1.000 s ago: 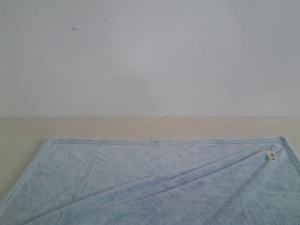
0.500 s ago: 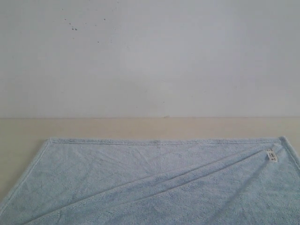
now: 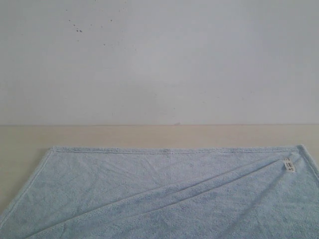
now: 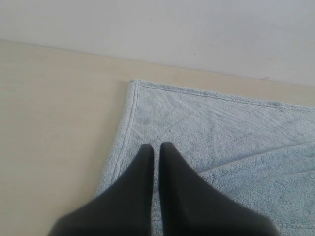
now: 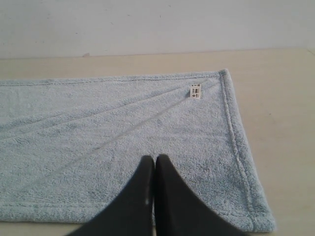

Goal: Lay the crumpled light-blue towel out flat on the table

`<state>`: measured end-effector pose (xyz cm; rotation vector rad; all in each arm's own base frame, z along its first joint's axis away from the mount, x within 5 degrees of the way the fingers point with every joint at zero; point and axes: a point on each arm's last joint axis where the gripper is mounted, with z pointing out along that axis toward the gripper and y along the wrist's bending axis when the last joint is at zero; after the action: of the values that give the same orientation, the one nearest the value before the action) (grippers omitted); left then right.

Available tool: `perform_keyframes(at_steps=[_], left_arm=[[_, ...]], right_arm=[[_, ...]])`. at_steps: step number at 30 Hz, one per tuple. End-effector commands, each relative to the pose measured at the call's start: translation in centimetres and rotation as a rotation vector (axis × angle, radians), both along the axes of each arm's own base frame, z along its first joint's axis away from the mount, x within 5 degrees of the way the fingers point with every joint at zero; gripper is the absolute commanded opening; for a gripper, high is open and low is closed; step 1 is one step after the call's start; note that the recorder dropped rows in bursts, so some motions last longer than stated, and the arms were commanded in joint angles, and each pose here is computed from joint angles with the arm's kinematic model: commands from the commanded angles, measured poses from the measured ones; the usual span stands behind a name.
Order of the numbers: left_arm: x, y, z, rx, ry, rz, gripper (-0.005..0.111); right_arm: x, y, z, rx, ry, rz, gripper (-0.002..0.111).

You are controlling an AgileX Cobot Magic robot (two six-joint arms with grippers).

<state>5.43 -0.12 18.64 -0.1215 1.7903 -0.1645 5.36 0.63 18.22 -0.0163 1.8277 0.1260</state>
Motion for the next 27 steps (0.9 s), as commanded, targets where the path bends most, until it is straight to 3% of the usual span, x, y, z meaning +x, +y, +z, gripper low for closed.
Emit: perform_keyframes(at_steps=[1, 27], left_arm=[[0.0, -0.02, -0.1, -0.01, 0.0, -0.001, 0.004], [0.01, -0.02, -0.08, -0.008, -0.003, -0.001, 0.004]], right_arm=[[-0.03, -0.02, 0.09, -0.003, -0.01, 0.0, 0.0], [-0.03, -0.02, 0.09, -0.003, -0.01, 0.0, 0.0]])
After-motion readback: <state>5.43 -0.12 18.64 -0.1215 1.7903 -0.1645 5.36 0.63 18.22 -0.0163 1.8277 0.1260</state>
